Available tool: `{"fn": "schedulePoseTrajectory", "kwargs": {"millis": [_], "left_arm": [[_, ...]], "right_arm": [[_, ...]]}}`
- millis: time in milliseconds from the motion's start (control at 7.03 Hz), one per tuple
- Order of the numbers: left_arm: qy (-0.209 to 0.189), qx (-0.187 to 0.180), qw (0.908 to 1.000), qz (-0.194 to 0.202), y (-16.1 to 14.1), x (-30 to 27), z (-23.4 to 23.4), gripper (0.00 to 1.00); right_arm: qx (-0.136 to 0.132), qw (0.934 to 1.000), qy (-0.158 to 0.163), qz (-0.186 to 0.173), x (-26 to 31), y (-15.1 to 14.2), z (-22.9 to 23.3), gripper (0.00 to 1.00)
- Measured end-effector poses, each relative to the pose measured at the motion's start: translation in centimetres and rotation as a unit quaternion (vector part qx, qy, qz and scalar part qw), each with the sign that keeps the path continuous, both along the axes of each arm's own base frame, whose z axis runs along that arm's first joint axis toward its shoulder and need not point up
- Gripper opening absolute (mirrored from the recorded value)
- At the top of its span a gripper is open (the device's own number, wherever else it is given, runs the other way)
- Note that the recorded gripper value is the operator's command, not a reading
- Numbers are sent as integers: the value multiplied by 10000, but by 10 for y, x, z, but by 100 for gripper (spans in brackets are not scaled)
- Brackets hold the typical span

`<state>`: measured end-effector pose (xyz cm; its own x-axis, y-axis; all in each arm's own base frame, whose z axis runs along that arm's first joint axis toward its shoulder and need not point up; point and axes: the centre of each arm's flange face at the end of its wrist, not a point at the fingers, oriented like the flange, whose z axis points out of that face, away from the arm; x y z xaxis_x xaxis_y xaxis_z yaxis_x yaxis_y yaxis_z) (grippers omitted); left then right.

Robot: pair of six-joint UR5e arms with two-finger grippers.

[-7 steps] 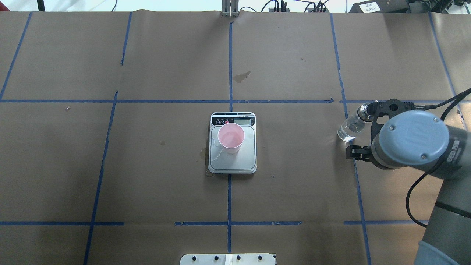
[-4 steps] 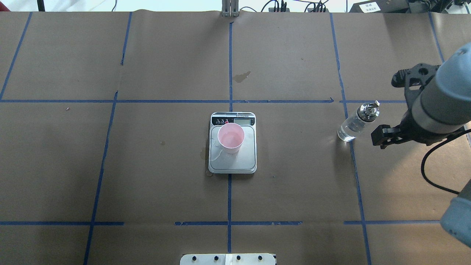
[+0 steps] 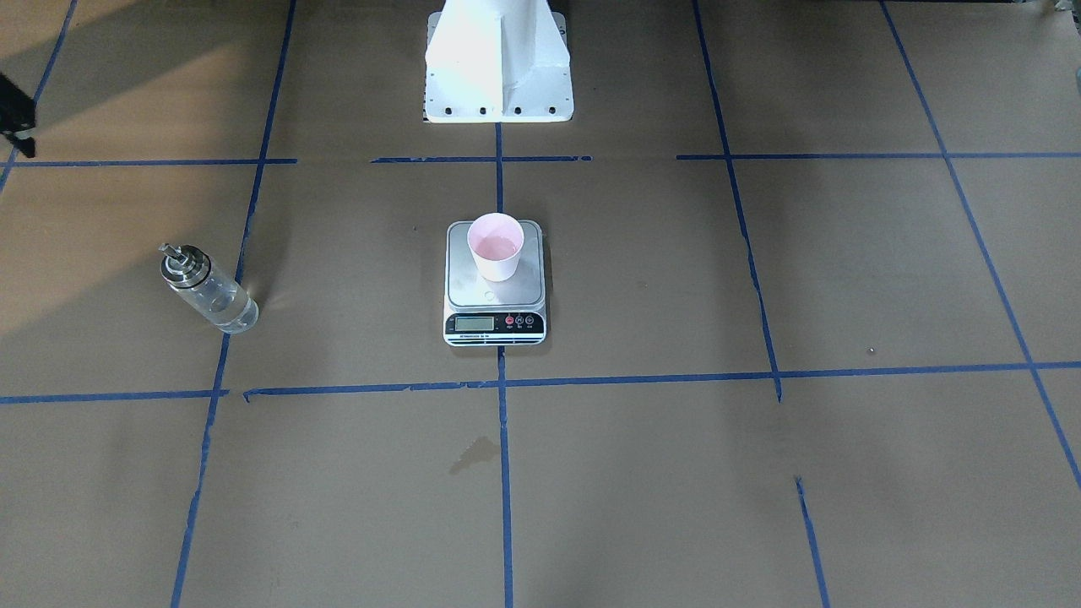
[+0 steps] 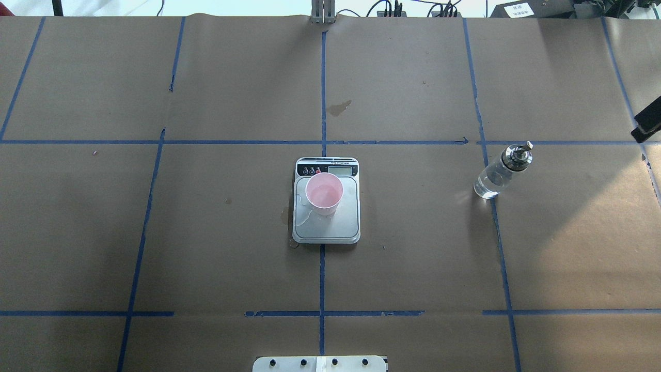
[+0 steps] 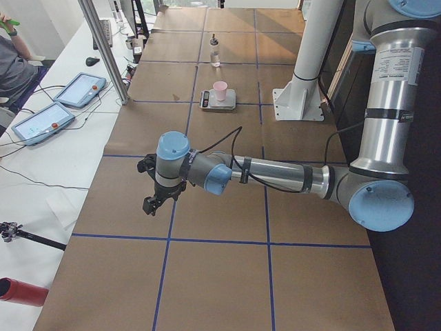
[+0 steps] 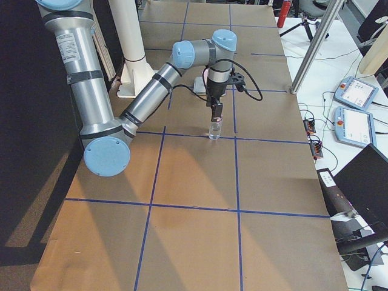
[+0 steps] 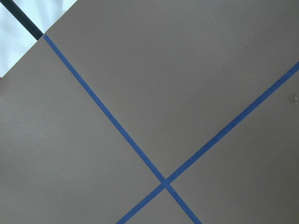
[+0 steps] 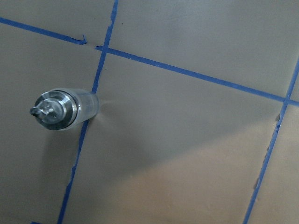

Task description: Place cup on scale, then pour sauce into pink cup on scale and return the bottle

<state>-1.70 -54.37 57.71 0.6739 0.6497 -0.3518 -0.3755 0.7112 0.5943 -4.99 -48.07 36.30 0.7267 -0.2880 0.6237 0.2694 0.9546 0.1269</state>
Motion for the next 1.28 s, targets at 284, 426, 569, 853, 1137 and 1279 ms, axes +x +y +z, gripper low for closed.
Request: {"fn": "schedulePoseTrajectory", "kwargs": {"millis": [284, 426, 569, 853, 1137, 1279], "left_arm": [[0, -34, 10000, 2, 3, -1, 4, 100], [-2, -45, 10000, -22, 4, -4, 6, 100], [-6, -68, 10000, -64, 5, -8, 8, 100], [-13, -236, 9996, -156, 10, -16, 18, 100], [4, -652, 9975, -266, 20, -29, 35, 100], [64, -940, 9951, -302, 26, -35, 42, 100]], "right_arm": [[260, 9986, -108, -447, 64, -40, 82, 100], [320, 9982, -70, -505, 75, -55, 124, 100], [377, 9980, -28, -504, 81, -62, 166, 100], [220, 9996, 23, -202, 84, -63, 235, 100], [-47, 9997, 27, 218, 84, -49, 267, 100], [-120, 9993, 32, 349, 85, -45, 272, 100]]}}
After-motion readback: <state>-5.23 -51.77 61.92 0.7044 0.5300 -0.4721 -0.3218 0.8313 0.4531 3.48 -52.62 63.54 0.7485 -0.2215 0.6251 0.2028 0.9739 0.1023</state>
